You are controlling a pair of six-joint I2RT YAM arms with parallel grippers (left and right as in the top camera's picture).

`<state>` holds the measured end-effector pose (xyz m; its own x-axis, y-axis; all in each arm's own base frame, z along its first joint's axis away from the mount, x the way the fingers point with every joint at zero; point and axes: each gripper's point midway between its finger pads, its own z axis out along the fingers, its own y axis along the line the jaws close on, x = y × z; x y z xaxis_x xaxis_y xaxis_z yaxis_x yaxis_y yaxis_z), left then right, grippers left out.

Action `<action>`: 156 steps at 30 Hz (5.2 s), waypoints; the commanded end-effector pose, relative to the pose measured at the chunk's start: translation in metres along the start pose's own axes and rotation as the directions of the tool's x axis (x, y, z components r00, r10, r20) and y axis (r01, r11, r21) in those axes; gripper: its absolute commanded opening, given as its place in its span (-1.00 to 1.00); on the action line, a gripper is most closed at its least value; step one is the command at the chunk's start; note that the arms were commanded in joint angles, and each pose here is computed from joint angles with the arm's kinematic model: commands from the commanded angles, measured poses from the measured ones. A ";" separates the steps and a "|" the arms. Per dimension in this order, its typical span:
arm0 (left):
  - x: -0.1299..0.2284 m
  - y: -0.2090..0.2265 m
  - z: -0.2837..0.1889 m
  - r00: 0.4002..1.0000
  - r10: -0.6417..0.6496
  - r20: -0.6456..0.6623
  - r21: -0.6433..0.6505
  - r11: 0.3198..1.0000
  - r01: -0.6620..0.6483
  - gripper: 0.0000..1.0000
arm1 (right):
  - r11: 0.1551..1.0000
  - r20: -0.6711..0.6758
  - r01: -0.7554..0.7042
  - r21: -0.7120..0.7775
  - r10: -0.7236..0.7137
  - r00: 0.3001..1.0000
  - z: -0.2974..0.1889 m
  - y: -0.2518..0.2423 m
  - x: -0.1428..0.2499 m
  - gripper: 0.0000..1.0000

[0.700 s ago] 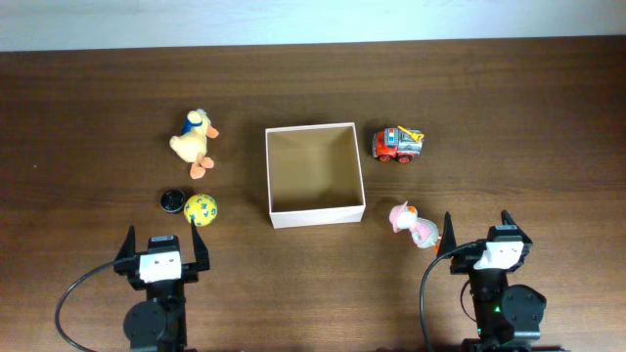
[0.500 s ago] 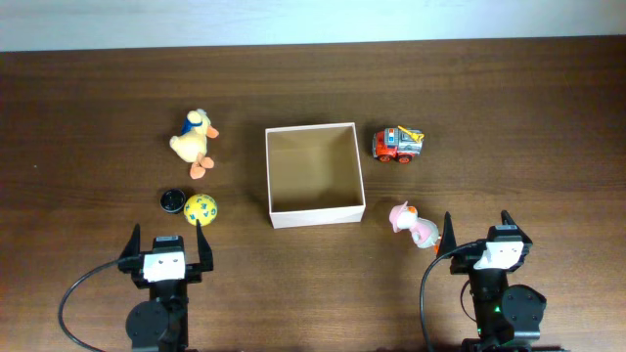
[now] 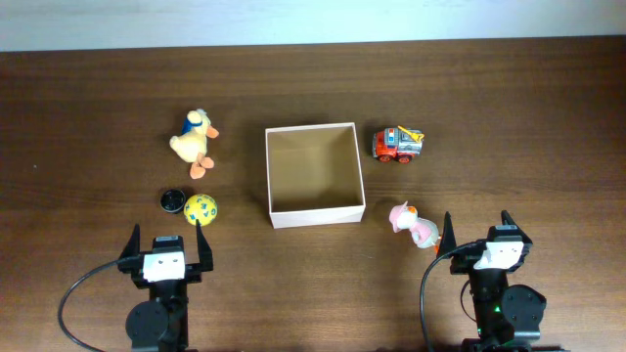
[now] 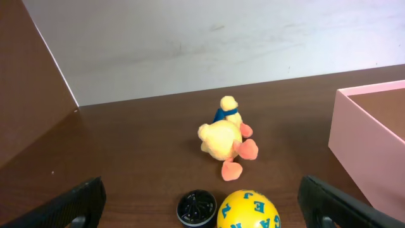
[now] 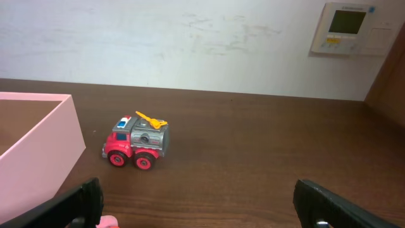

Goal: Pack container

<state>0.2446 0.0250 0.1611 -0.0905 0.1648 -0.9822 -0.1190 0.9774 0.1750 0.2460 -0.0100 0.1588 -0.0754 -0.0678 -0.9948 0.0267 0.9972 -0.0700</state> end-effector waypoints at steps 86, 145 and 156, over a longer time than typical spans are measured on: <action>0.002 -0.003 0.000 1.000 0.016 0.003 0.013 1.000 -0.016 0.98 | 0.850 -0.370 0.244 -0.467 -0.438 0.819 0.132 0.024 -0.194 0.97; 0.002 -0.003 0.000 1.000 0.016 0.003 0.013 1.000 -0.016 0.99 | 0.146 -0.021 0.256 -0.956 -0.901 0.434 0.232 0.113 0.105 0.97; 0.002 -0.003 0.000 1.000 0.016 0.003 0.013 1.000 -0.016 0.98 | 0.399 -0.313 0.090 -0.912 -0.822 0.477 0.227 0.114 0.113 0.97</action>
<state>0.2446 0.0250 0.1600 -0.0938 0.1647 -0.9819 -0.1184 0.9774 0.1753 0.4634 0.0875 0.0221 -0.2441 -0.8906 -0.3837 -0.9478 0.3028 -0.0998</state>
